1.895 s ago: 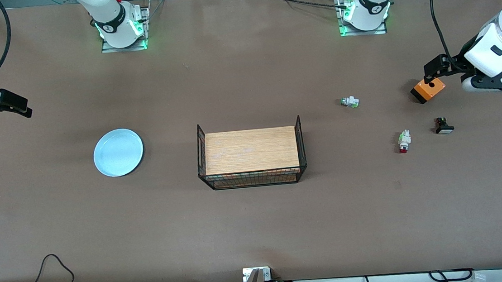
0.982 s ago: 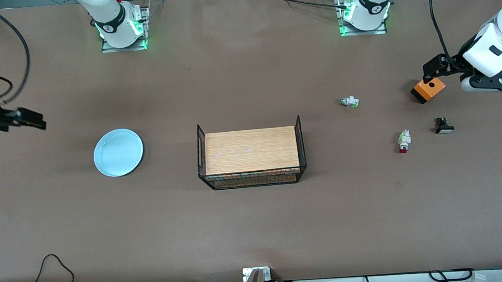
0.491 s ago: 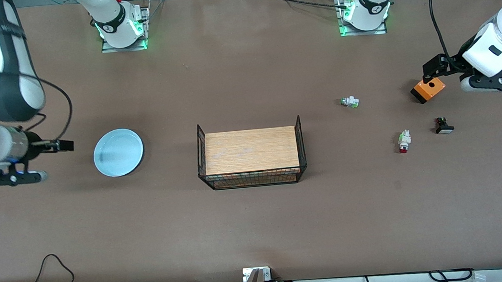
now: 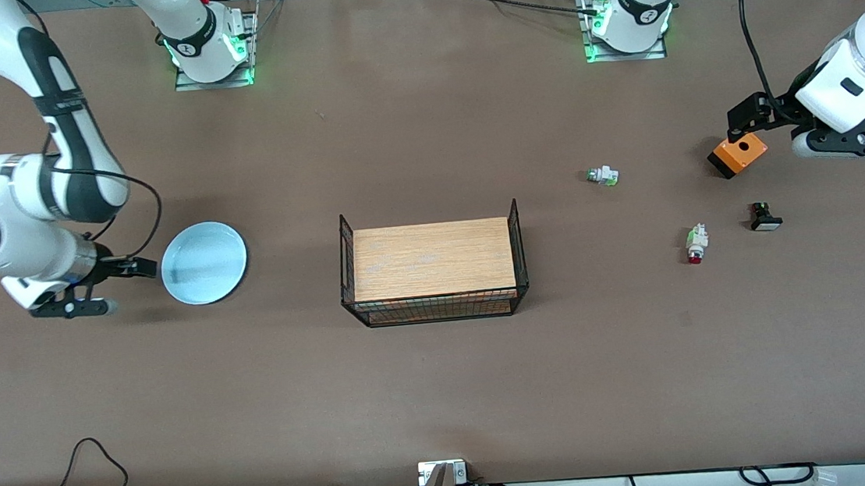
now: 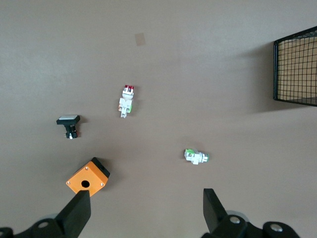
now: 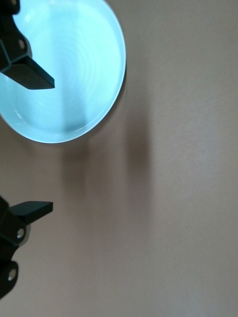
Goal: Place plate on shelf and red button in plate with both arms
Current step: 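Move the right gripper down to the edge of the blue plate, then grasp the blue plate rim with the right gripper and lift it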
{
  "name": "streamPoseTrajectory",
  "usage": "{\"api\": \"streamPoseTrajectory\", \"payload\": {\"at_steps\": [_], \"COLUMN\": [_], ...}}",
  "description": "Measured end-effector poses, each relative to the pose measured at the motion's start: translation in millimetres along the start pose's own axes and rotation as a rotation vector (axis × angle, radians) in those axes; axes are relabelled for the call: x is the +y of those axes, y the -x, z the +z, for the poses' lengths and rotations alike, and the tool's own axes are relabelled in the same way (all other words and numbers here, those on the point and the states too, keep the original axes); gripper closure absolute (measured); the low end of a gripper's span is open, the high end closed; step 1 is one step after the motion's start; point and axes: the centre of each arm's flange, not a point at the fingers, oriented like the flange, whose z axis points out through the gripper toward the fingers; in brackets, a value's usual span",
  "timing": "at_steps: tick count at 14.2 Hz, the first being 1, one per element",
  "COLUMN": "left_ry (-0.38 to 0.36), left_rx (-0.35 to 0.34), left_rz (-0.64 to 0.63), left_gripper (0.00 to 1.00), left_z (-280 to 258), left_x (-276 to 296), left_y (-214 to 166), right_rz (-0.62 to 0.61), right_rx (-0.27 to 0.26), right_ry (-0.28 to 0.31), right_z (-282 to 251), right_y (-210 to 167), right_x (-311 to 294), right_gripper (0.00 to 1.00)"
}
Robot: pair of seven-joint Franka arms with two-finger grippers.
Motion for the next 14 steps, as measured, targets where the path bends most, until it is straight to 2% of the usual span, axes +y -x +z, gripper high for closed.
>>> {"api": "streamPoseTrajectory", "payload": {"at_steps": [3, 6, 9, 14], "left_ry": [0.000, 0.000, 0.000, -0.001], "left_rx": [-0.008, -0.009, -0.009, -0.009], "left_rz": [0.000, 0.001, 0.003, 0.009], "left_gripper": [0.00, 0.00, 0.00, 0.00], "left_z": [1, 1, 1, 1], "left_x": [0, 1, 2, 5], "left_y": [1, 1, 1, 1], "right_rz": [-0.006, -0.012, -0.046, -0.054], "right_rx": [0.050, 0.018, 0.007, 0.006], "right_ry": [-0.007, -0.009, -0.009, -0.009], "right_z": [44, 70, 75, 72], "right_y": [29, 44, 45, 45], "right_x": [-5, -8, -8, -8], "right_gripper": [0.00, 0.03, 0.38, 0.89]}}
